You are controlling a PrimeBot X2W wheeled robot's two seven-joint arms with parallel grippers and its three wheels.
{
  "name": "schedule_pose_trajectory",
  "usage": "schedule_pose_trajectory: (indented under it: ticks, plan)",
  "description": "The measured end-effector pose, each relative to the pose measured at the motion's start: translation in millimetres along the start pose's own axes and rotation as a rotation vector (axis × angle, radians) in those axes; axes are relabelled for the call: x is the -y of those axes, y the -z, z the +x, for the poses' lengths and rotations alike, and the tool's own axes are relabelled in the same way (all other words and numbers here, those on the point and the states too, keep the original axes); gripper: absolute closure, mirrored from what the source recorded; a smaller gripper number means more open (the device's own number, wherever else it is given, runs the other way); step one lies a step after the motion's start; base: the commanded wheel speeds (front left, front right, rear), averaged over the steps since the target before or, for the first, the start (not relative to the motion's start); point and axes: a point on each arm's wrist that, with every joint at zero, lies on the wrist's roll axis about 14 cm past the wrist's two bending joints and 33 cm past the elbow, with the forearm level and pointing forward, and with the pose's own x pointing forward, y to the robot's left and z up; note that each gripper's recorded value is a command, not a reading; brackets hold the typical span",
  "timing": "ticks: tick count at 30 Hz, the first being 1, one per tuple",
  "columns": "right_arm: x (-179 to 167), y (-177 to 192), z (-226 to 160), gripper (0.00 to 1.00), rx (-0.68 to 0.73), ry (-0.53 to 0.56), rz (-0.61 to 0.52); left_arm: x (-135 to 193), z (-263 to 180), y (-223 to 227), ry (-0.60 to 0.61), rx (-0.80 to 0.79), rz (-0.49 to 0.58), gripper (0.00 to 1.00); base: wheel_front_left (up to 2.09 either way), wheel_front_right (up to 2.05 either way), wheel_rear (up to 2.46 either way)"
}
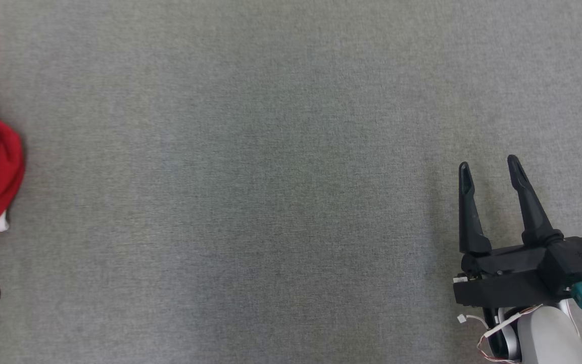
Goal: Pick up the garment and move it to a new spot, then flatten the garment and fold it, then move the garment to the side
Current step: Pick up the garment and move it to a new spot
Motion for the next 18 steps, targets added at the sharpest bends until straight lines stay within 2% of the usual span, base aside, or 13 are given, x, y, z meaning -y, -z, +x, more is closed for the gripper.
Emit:
schedule_pose_trajectory:
  ticks: [6,11,18]
  plan:
    - [-7,-10,-2,0.0,0.023,-0.017,0.012,-9,-8,-48,-0.019,0.166,-0.024,1.0,0.0,0.0,0.0]
    - [-11,-21,-4,0.0,0.046,-0.024,0.026,-5,-21,-107,0.011,0.337,0.023,1.0,0.0,0.0,0.0]
    - [-17,-37,-12,0.0,0.083,-0.035,0.062,30,-56,-211,0.107,0.625,0.102,1.0,0.0,0.0,0.0]
